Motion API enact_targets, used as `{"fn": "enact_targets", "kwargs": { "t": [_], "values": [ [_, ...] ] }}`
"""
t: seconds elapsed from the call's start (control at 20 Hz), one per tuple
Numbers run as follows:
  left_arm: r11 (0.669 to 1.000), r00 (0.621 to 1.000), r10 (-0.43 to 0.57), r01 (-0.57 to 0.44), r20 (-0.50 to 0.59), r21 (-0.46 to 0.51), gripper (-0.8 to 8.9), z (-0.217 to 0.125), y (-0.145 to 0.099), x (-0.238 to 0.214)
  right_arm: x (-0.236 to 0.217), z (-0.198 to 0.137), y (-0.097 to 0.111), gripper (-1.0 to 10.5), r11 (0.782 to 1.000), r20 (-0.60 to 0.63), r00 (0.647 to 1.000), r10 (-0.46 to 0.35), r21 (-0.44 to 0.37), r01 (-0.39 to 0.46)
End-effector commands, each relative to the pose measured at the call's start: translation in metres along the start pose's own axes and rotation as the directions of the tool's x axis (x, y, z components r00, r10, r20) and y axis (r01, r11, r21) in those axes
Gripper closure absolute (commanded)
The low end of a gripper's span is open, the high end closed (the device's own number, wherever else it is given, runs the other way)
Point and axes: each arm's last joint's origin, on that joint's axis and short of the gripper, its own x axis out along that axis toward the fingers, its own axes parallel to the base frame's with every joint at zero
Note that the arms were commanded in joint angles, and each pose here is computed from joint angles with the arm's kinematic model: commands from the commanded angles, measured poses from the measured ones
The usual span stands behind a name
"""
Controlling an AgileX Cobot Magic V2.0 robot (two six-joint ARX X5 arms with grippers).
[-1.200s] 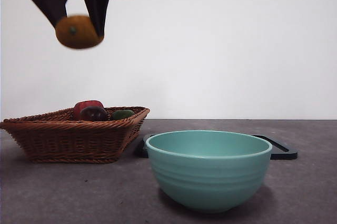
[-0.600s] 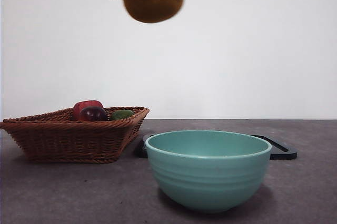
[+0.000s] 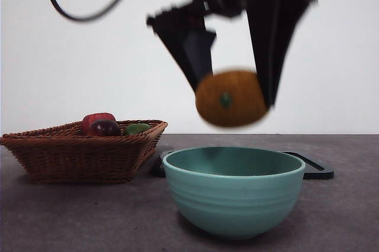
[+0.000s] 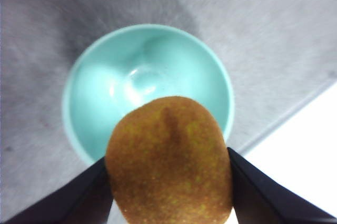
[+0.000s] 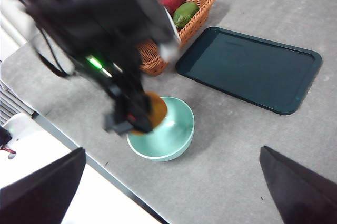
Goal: Pick up the wifruite, put it on the bowl, pick up the plate, put it on desk
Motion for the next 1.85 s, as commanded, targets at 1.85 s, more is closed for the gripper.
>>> {"fn": "enact_targets", "kwargs": {
  "t": [1.85],
  "values": [
    [0.997,0.972,-0.045,0.029,0.229,0.070,2.68,-0.002,0.004,-0.050,-0.004,0.003,0.002,3.6,1.000,0.022,1.000,0.005,-0.024,-0.004]
  ]
}}
